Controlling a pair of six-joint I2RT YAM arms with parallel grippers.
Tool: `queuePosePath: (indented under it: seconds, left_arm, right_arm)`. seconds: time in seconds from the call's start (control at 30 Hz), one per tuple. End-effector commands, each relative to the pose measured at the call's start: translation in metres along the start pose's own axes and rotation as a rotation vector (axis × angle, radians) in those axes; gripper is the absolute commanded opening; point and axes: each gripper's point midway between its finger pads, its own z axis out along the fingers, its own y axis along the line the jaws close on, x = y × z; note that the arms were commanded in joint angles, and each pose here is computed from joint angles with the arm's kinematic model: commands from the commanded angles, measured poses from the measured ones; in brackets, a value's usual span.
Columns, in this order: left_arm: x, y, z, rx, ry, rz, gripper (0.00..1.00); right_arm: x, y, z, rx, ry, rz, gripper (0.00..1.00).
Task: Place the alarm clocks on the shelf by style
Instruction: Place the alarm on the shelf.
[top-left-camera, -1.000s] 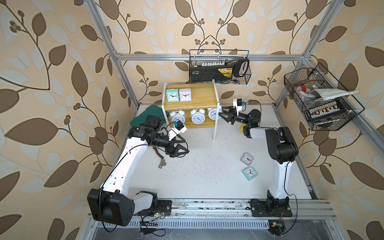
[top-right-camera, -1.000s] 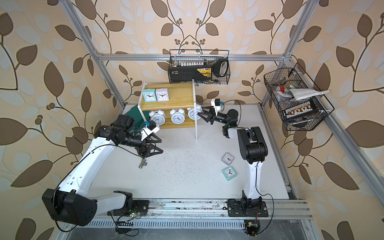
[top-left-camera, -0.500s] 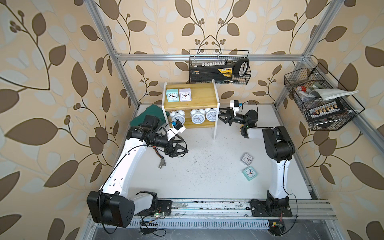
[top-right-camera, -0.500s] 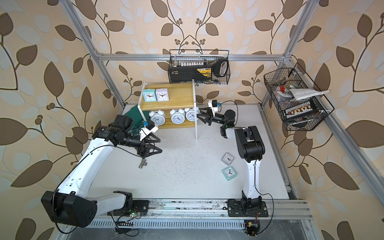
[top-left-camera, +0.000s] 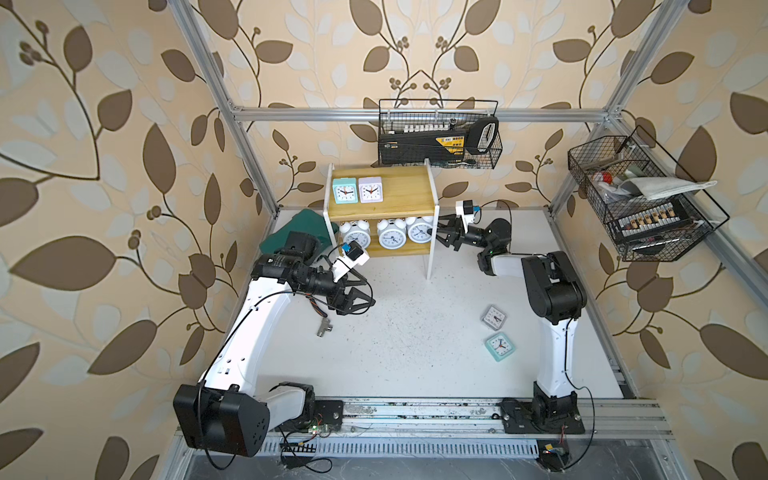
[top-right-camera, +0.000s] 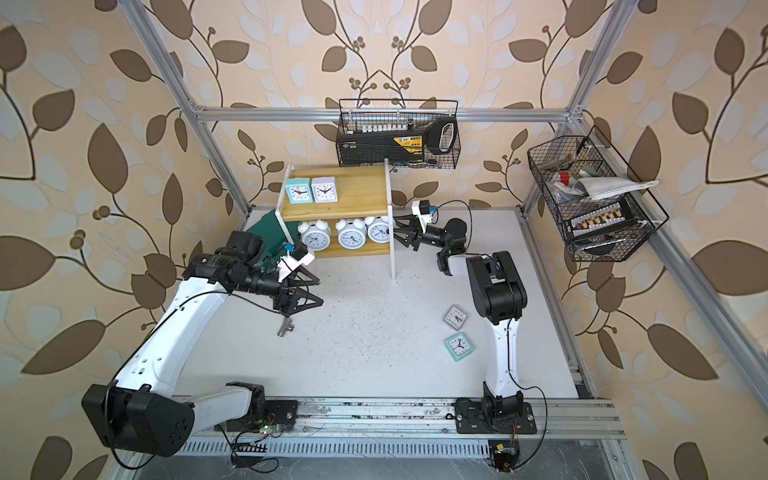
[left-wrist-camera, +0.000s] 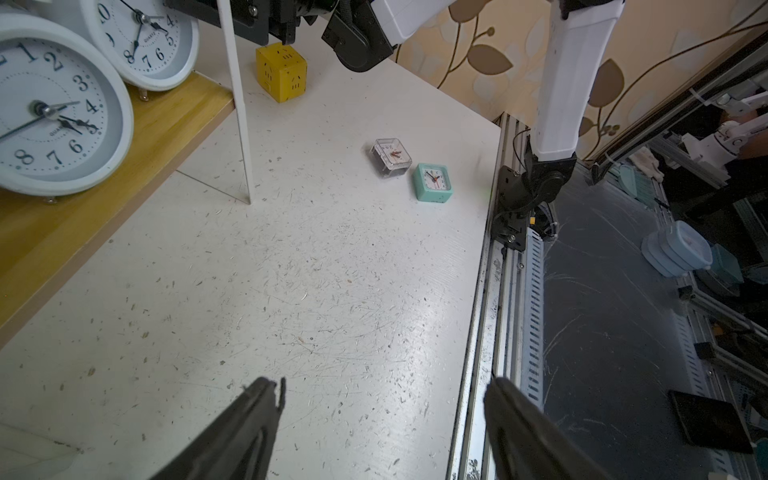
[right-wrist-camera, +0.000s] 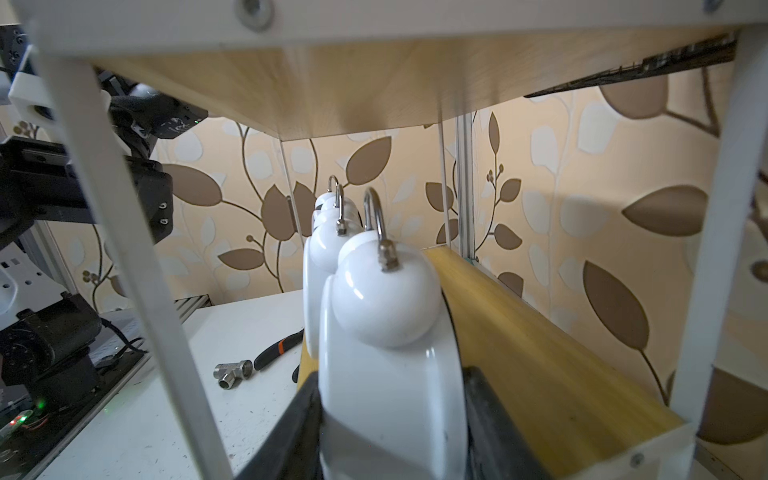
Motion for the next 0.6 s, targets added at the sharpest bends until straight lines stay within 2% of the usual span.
queuePosePath:
  seconds: [0.0,0.33,0.57]
  left_arm:
    - [-0.0055,-0.0066,-0.0052,0.011,-0.038,0.003,0.81]
    - [-0.0066,-0.0065,-0.0083,0.004,-0.047,0.001,0.81]
    - [-0.007,-0.0056,-0.0086,0.005,-0.049,-0.002,0.81]
  right_arm:
    - [-0.0032,0.0019,0.0082,-0.031,-0.008,-0.044,0.23]
    - [0.0018,0.0002,0.0109,-0.025,-0.008,-0.044,0.25]
    - [-0.0004,-0.0038,0.0072,-0.001,-0.019,-0.042,0.37]
